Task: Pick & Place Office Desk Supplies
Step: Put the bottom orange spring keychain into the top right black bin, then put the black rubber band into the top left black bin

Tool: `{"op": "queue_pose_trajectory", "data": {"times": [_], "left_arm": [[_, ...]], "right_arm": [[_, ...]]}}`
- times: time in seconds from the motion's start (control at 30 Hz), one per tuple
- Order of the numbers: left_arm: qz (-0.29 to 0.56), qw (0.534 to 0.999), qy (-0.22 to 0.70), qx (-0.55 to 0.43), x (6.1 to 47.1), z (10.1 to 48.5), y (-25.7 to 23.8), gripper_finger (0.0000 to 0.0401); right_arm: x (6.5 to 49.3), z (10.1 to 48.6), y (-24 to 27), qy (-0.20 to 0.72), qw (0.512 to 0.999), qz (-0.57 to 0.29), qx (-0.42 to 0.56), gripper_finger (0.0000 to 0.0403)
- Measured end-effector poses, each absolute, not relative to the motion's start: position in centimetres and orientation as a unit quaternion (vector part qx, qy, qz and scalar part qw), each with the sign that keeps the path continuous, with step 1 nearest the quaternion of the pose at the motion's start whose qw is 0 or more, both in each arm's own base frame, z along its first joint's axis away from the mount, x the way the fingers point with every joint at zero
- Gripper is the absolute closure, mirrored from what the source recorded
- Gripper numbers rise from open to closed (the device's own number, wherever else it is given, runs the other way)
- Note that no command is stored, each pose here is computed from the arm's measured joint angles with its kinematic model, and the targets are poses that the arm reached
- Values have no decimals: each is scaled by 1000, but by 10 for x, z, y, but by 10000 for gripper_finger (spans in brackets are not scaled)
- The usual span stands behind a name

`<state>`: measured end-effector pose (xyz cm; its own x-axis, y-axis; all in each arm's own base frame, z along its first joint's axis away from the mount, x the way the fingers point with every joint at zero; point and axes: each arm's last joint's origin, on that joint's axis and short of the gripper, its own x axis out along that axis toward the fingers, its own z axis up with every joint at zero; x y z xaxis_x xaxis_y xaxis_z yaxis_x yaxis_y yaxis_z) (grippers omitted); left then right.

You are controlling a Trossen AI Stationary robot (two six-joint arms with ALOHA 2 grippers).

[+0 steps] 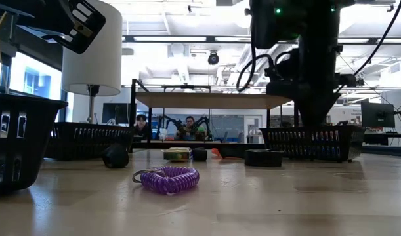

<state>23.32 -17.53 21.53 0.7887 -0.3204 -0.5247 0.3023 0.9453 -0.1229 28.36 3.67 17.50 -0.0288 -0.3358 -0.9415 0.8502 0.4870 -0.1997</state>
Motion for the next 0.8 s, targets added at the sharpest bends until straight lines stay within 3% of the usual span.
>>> {"op": "queue_pose_trajectory", "data": {"times": [0.4,0.57,0.8], "left_arm": [[-165,946,280,-16,233,215,-175,308],[-165,946,280,-16,233,215,-175,308],[-165,946,280,-13,233,215,-175,308]], "right_arm": [[283,182,36,566,658,-447,219,296],[288,204,38,567,659,-447,213,280],[299,245,52,559,705,-382,212,277]]}}
